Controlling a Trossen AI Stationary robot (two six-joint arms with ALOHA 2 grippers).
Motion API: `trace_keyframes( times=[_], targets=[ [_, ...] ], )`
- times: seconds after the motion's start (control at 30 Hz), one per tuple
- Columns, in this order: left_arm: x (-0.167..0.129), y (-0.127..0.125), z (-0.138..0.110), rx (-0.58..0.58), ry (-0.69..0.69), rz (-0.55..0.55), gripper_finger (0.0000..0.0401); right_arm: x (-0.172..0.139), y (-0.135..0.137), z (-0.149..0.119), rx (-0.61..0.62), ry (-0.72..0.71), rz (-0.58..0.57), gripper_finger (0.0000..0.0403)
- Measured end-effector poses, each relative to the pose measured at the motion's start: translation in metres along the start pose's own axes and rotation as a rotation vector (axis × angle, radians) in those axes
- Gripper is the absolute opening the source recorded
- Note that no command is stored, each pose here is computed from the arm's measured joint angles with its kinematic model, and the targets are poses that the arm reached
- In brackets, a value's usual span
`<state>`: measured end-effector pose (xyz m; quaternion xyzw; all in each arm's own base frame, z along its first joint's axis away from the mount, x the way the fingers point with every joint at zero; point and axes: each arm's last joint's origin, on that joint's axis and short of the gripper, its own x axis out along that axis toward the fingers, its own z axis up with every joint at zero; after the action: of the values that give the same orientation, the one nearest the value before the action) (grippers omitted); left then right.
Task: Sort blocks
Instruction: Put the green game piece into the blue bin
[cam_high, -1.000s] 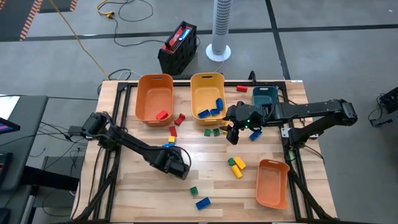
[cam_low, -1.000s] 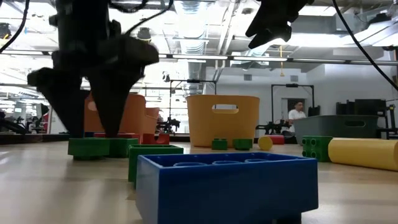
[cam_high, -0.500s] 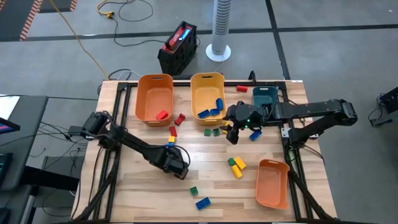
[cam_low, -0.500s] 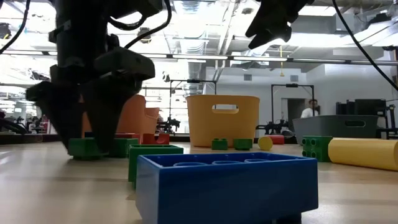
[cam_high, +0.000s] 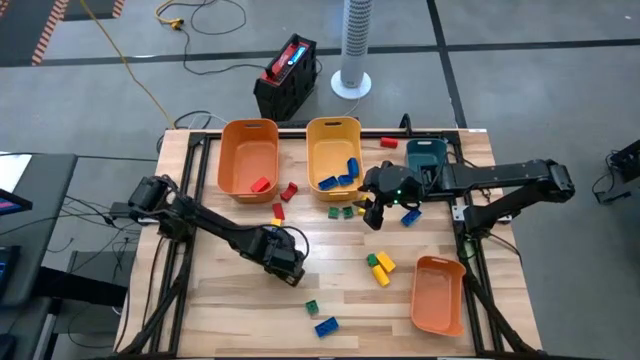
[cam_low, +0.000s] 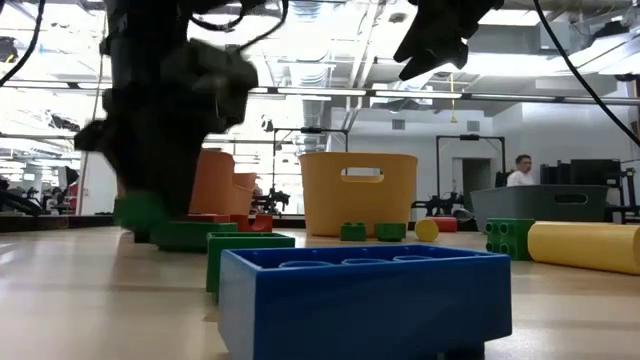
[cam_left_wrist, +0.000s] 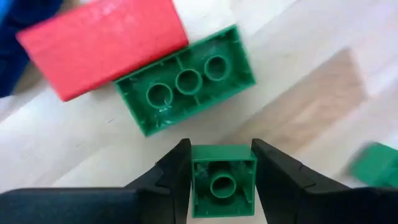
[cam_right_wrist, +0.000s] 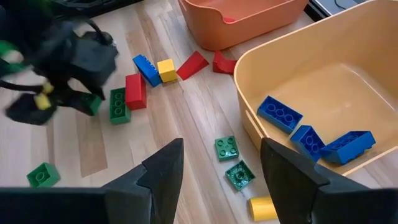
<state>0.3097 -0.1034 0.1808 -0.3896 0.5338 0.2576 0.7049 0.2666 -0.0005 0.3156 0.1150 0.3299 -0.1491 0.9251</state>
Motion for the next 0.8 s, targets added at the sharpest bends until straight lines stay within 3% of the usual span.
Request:
trace_keyframes(
  times=[0.1, 0.23, 0.43, 0.63, 0.8],
  targets=[
    [-0.025, 0.005, 0.006, -0.017, -0.052, -0.029, 0.0133, 0.000, -0.001, 0.000, 0.000, 0.000, -0.004, 0.0225],
    [-0.076, 0.018, 0.020, -0.076, -0.227, -0.126, 0.0133, 0.001, -0.003, 0.001, 0.002, -0.001, -0.007, 0.0225],
    [-0.152, 0.062, 0.043, -0.188, -0.537, -0.191, 0.0137, 0.001, -0.002, 0.003, 0.012, -0.019, 0.000, 0.0225],
    [-0.182, 0.099, 0.055, -0.242, -0.633, -0.140, 0.0139, 0.001, -0.001, 0.005, 0.026, -0.038, 0.012, 0.0225],
    [-0.190, 0.096, 0.067, -0.194, -0.703, -0.222, 0.0141, 0.000, 0.000, 0.006, 0.039, -0.050, 0.021, 0.0225]
  ],
)
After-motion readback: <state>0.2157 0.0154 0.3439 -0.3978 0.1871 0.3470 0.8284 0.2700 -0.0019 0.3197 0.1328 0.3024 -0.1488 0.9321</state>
